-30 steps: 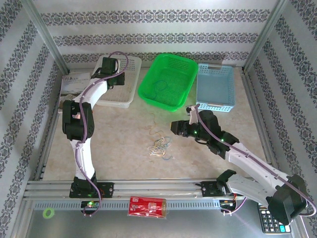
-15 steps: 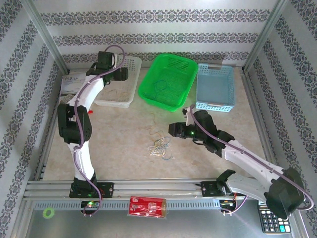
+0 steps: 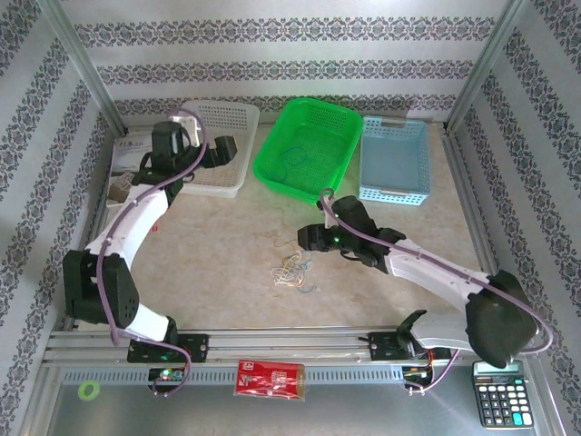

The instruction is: Untangle the cables

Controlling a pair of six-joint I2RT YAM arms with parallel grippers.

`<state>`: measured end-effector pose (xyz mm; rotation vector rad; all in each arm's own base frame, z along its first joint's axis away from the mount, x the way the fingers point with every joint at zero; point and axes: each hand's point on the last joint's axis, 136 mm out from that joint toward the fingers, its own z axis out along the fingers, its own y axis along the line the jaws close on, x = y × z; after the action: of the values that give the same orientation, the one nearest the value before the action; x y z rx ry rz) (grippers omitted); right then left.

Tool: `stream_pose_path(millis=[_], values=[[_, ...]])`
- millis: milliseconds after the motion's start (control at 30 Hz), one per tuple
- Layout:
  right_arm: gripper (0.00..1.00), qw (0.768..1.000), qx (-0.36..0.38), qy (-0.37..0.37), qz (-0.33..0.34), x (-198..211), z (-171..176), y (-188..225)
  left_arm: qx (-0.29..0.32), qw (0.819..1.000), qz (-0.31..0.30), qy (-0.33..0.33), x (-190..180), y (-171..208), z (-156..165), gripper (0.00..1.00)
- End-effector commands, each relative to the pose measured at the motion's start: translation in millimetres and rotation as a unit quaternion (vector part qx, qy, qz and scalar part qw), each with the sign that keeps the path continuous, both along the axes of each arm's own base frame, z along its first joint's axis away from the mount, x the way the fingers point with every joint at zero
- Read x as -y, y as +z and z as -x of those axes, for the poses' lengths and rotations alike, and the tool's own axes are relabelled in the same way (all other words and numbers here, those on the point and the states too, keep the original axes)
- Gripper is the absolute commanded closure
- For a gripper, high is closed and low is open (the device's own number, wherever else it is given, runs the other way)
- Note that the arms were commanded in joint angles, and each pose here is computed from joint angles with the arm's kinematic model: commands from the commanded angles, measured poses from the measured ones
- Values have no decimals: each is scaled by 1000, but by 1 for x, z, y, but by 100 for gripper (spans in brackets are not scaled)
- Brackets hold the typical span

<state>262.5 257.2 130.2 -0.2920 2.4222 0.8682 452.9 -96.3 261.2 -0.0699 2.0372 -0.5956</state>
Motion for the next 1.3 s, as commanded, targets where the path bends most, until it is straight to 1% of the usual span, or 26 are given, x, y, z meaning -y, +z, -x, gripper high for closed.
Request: stream_pose_path(millis=[0,67,200,300,333,500,733,833,1067,1167,1267], values=[[45,1000,18,13,16,-13,-11,2,9,998,70,1,12,10,20,0],[44,999,13,20,25,-21,-15,-3,-10,996,87,15,14,-5,36,0],[44,998,7,46,50,-42,-18,-14,-44,991,123,22,17,-29,66,0],[44,995,4,66,79,-55,-17,-25,-35,991,127,22,16,-36,83,0],[44,993,3,74,89,-59,-16,-29,-32,991,127,32,12,-39,87,0],[45,986,-14,96,138,-69,-14,-53,-34,992,105,64,-3,-47,100,0],[45,978,-39,116,170,-75,-6,-84,-37,992,105,63,-2,-52,100,0],[53,976,-48,124,172,-74,-1,-91,-39,992,108,51,2,-52,99,0],[85,975,-52,144,160,-59,22,-85,-44,992,117,23,12,-52,99,0],[92,975,-49,157,147,-54,31,-77,-47,991,121,16,15,-52,100,0],[98,978,-37,160,124,-53,32,-63,-48,991,122,11,18,-53,100,0]])
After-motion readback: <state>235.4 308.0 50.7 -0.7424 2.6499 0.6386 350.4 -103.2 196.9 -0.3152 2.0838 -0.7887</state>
